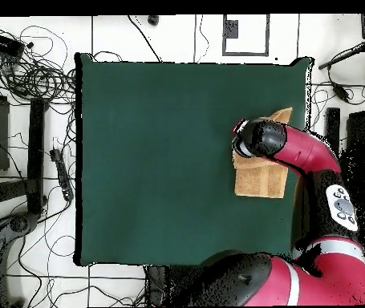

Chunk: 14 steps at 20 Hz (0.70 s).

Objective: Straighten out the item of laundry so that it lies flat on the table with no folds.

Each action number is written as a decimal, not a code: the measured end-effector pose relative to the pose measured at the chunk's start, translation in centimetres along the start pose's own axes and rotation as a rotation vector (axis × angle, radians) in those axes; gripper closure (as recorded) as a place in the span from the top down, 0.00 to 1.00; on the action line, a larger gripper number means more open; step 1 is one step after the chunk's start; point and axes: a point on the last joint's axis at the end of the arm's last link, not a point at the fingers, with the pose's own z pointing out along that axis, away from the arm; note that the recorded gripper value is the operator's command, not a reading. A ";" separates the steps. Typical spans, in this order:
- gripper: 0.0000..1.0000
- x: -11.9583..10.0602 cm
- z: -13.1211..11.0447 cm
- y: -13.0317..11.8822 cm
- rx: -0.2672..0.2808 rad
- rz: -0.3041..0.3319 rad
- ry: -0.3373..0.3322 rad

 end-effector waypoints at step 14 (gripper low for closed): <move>0.00 -1.7 0.6 -6.9 0.062 0.010 -0.003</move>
